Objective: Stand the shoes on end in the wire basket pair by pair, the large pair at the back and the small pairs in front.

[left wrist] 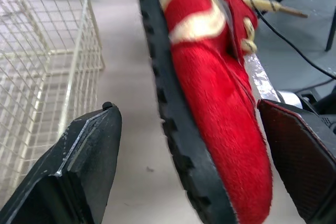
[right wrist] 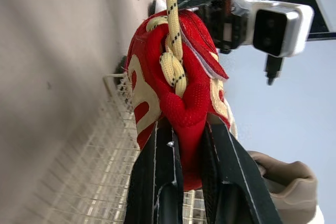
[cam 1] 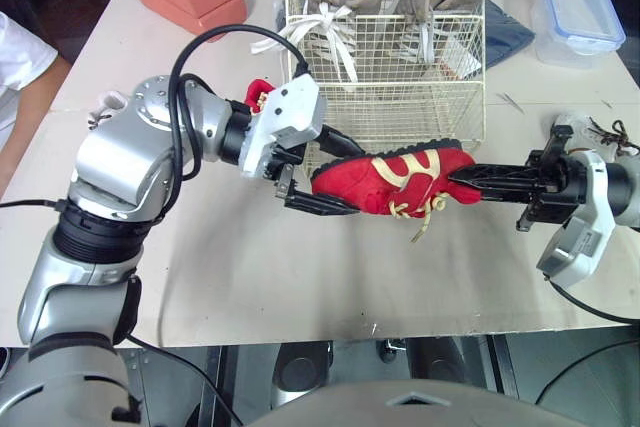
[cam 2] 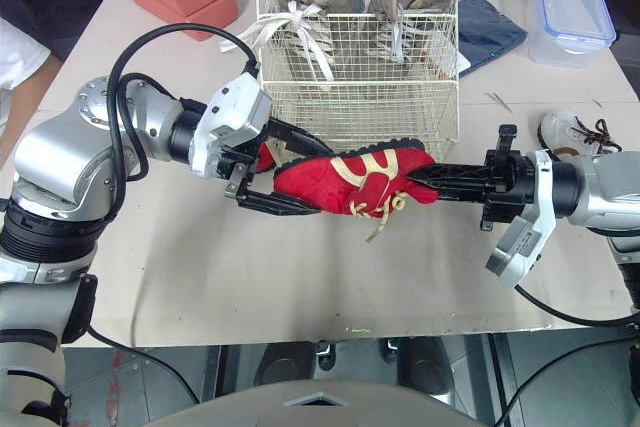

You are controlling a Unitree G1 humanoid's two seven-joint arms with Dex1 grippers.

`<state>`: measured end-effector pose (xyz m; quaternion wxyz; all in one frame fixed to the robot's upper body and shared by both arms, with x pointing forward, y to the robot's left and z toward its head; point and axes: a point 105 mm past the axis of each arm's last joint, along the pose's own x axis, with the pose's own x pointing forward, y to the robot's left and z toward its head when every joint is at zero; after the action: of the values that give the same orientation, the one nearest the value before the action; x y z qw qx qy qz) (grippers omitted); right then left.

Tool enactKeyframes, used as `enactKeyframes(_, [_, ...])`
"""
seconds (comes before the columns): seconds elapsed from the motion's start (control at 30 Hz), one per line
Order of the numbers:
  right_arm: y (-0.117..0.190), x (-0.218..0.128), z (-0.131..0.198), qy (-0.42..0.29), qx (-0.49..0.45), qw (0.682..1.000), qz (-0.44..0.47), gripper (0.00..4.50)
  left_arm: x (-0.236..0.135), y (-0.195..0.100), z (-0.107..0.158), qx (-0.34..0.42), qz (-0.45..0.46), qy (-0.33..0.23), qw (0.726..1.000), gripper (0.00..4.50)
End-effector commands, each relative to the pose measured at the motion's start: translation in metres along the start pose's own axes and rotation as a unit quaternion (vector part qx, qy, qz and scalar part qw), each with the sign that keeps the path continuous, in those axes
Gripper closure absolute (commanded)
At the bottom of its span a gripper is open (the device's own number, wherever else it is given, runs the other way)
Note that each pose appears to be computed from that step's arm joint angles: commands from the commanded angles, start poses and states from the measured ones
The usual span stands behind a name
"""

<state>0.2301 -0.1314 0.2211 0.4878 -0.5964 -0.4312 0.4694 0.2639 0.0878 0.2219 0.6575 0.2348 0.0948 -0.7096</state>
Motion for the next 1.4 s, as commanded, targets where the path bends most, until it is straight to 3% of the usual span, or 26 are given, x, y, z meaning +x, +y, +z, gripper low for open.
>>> enactKeyframes(0.03, [-0.012,-0.001,0.003,-0.005,-0.019,1.000,-0.017,4.50,-0.003,-0.001,0.001,0.013,0.001,0.005,1.000,1.65])
enactKeyframes(0.1, [-0.014,-0.001,0.002,-0.002,-0.020,1.000,-0.021,4.50,-0.003,-0.002,0.000,0.012,0.000,0.005,1.000,2.57])
enactKeyframes(0.2, [-0.016,-0.002,0.000,0.005,-0.018,1.000,-0.025,4.50,-0.003,0.000,0.000,0.014,0.004,-0.004,1.000,3.43])
enactKeyframes(0.23, [-0.016,-0.003,-0.002,0.013,-0.007,0.999,-0.033,3.68,-0.002,0.001,0.002,0.018,0.009,-0.014,1.000,3.72])
enactKeyframes(0.3, [-0.017,-0.006,-0.007,0.029,0.026,0.998,-0.052,2.83,-0.003,0.004,0.005,0.020,0.022,-0.032,0.999,3.84])
enactKeyframes(0.33, [-0.017,-0.008,-0.010,0.040,0.052,0.996,-0.061,2.60,-0.003,0.005,0.006,0.020,0.029,-0.041,0.999,3.84])
enactKeyframes(0.4, [-0.010,-0.016,-0.020,0.077,0.162,0.979,-0.093,1.61,-0.005,0.009,0.009,0.015,0.053,-0.070,0.996,3.85])
enactKeyframes(0.5, [0.003,-0.023,-0.022,0.105,0.341,0.923,-0.144,0.30,-0.004,0.014,0.016,0.004,0.089,-0.126,0.988,3.86])
enactKeyframes(0.57, [0.008,-0.022,-0.016,0.105,0.422,0.887,-0.156,0.00,-0.002,0.016,0.020,-0.002,0.106,-0.154,0.982,3.86])
enactKeyframes(0.67, [0.013,-0.013,-0.002,0.087,0.548,0.815,-0.171,0.00,0.002,0.023,0.027,-0.004,0.146,-0.201,0.969,3.86])
enactKeyframes(0.73, [0.003,-0.007,0.002,0.059,0.621,0.748,-0.227,0.00,0.008,0.028,0.031,-0.003,0.170,-0.230,0.958,3.86])
enactKeyframes(0.87, [-0.022,0.000,0.000,0.011,0.688,0.653,-0.316,0.00,0.020,0.025,0.032,-0.019,0.179,-0.262,0.948,3.86])
enactKeyframes(0.93, [-0.030,0.000,-0.004,0.000,0.704,0.620,-0.347,0.00,0.024,0.023,0.028,-0.023,0.178,-0.260,0.949,3.86])
enactKeyframes(1.07, [-0.036,0.003,-0.008,-0.010,0.715,0.590,-0.374,0.00,0.027,0.021,0.025,-0.028,0.174,-0.261,0.949,3.86])
enactKeyframes(1.13, [-0.037,0.005,-0.008,-0.011,0.715,0.590,-0.376,0.52,0.028,0.022,0.024,-0.029,0.172,-0.260,0.950,3.86])
enactKeyframes(1.2, [-0.036,0.007,-0.008,-0.007,0.713,0.595,-0.370,1.34,0.028,0.022,0.024,-0.030,0.170,-0.262,0.949,3.86])
enactKeyframes(1.37, [-0.029,0.011,-0.010,0.005,0.715,0.598,-0.361,3.88,0.031,0.019,0.028,-0.032,0.158,-0.272,0.949,3.86])
enactKeyframes(1.4, [-0.028,0.012,-0.010,0.006,0.716,0.598,-0.360,4.20,0.033,0.019,0.028,-0.034,0.156,-0.273,0.949,3.86])
